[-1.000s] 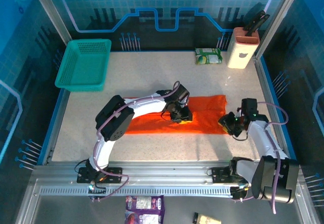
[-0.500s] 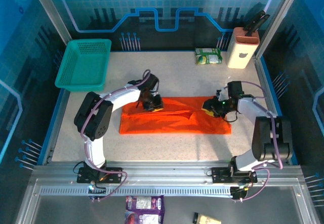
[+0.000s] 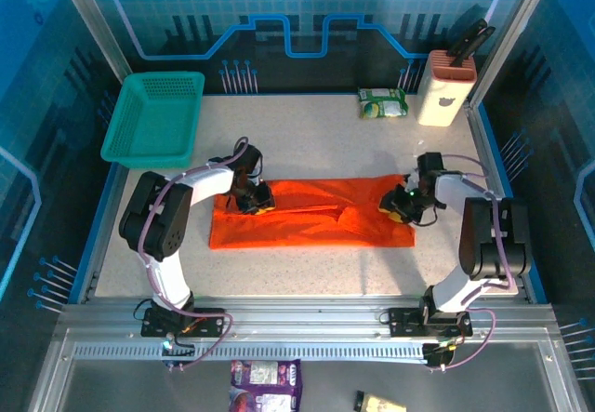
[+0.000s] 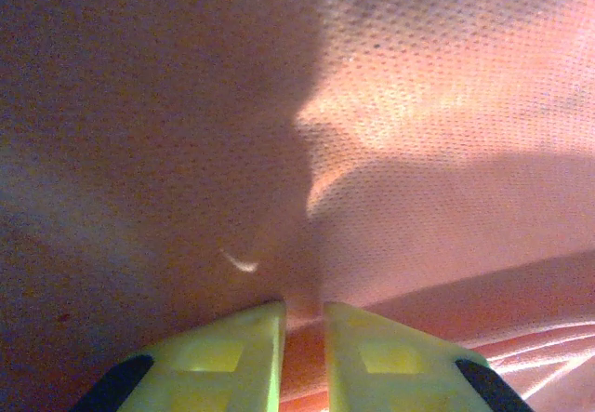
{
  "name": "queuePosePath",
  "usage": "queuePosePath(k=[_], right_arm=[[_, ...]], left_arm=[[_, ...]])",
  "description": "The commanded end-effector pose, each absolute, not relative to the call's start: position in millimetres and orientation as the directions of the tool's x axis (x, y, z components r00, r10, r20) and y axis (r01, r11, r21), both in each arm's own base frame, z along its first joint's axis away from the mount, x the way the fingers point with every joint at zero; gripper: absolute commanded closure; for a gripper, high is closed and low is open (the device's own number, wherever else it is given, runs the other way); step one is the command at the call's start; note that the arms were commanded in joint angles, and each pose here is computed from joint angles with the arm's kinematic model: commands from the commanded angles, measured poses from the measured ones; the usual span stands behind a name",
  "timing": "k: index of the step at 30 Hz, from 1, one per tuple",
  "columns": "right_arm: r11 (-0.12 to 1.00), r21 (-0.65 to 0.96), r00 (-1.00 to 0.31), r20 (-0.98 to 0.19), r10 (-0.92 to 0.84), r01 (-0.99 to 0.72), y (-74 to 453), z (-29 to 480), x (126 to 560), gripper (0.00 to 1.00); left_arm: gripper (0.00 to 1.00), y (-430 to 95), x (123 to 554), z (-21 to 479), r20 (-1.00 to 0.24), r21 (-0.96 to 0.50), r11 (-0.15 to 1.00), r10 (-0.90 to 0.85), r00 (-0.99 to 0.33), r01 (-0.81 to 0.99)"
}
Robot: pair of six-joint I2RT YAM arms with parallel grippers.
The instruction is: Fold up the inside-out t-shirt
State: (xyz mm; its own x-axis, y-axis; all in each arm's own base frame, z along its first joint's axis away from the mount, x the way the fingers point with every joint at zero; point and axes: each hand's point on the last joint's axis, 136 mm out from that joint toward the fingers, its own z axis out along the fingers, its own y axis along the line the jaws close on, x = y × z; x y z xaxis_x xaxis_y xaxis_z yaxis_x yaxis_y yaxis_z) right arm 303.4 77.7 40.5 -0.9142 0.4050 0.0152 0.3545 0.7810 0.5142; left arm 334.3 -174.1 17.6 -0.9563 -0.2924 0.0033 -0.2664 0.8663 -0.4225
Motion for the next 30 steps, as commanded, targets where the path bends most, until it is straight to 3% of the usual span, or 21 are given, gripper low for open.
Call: queuePosePath(k=[1, 6, 12, 16, 19, 30], right_arm=[[0.774, 0.588, -0.943, -0.058, 0.329, 0.233, 120.6, 84.3, 317.9, 0.62], [0.729, 0.666, -0.972, -0.028, 0.233, 0.156, 183.8, 93.3, 325.8, 0.63], [0.671, 0.712, -0.976, 0.104, 0.190, 0.207, 214.0, 54.7, 316.0, 0.64], [0.712, 0.651, -0.964, 0.163, 0.209, 0.264, 200.6, 17.4, 304.8, 0.65], [0.796, 0.541, -0.963, 0.143, 0.229, 0.270, 175.0, -1.4, 302.9, 0.65], [0.851, 0.478, -0.975, 0.086, 0.204, 0.220, 157.2, 0.4, 317.3, 0.65]], left_arm=[[0.79, -173.9, 331.8, 29.0, 0.001, -0.444, 0.855, -0.298, -0.955, -0.267], [0.78, -173.3, 336.8, 44.2, -0.030, -0.451, 0.856, -0.298, -0.954, -0.253], [0.77, -170.6, 337.3, 49.0, -0.040, -0.444, 0.862, -0.293, -0.955, -0.246], [0.76, -156.3, 337.8, 56.1, -0.060, -0.415, 0.876, -0.296, -0.953, -0.246], [0.76, -139.4, 336.2, 58.3, -0.067, -0.394, 0.883, -0.306, -0.950, -0.257], [0.84, -106.3, 301.7, 17.4, 0.026, -0.302, 0.907, -0.300, -0.953, -0.294]])
